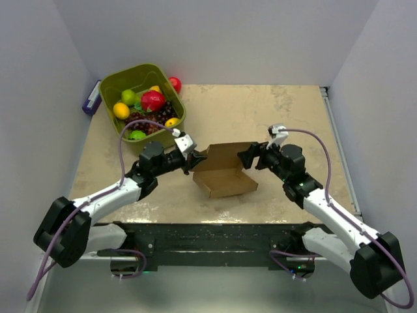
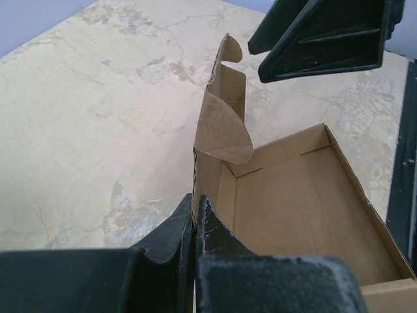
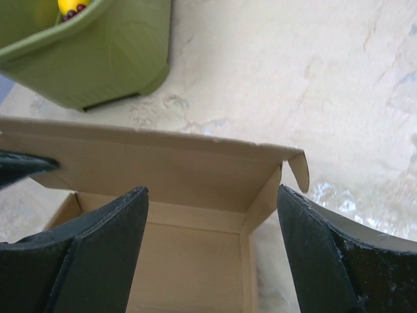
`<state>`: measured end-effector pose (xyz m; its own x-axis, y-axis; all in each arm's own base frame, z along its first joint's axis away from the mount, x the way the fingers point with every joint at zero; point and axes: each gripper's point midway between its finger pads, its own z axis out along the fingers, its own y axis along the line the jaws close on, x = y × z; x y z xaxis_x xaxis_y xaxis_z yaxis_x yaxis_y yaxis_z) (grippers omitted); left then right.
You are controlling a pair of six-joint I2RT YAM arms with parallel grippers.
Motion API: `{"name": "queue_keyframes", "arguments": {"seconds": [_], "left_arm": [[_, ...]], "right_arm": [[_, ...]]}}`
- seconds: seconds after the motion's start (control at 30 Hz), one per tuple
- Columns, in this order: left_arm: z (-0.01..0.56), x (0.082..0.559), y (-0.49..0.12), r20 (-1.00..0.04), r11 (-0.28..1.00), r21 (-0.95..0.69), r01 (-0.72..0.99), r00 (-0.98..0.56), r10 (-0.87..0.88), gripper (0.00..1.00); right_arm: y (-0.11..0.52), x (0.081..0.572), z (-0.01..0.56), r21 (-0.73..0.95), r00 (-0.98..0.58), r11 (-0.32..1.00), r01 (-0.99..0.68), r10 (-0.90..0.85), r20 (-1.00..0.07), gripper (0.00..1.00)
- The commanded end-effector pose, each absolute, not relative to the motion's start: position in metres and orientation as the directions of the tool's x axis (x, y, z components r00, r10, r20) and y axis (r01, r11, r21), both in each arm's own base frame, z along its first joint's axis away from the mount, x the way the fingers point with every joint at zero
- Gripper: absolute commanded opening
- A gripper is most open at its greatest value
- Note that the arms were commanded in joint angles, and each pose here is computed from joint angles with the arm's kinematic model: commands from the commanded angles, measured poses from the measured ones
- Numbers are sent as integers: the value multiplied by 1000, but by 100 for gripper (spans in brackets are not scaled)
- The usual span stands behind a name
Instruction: Fold the paper box
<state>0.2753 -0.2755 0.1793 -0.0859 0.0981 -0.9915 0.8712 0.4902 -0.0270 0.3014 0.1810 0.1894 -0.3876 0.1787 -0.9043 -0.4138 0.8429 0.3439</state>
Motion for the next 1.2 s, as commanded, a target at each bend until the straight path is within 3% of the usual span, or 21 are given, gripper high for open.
{"name": "queue_keyframes", "arguments": {"seconds": [0.0,0.13,0.63,1.17], "left_arm": [[205,260,-281,-994,395,-23,918,-64,91,0],[215,253,-278,-992,383,-87,920,-113,46,0],[237,227,-267,-995,360,-100,928,-102,-14,0],[236,227,-268,-994,359,-109,927,-107,-26,0]], "right_arm": [[171,292,190,384,-364,843,-377,246,-898,86],[162,287,187,378,-345,855,-354,256,-903,87],[150,271,195,340,-263,858,-384,252,-931,75],[161,267,193,322,-284,833,-450,208,-936,24]]}}
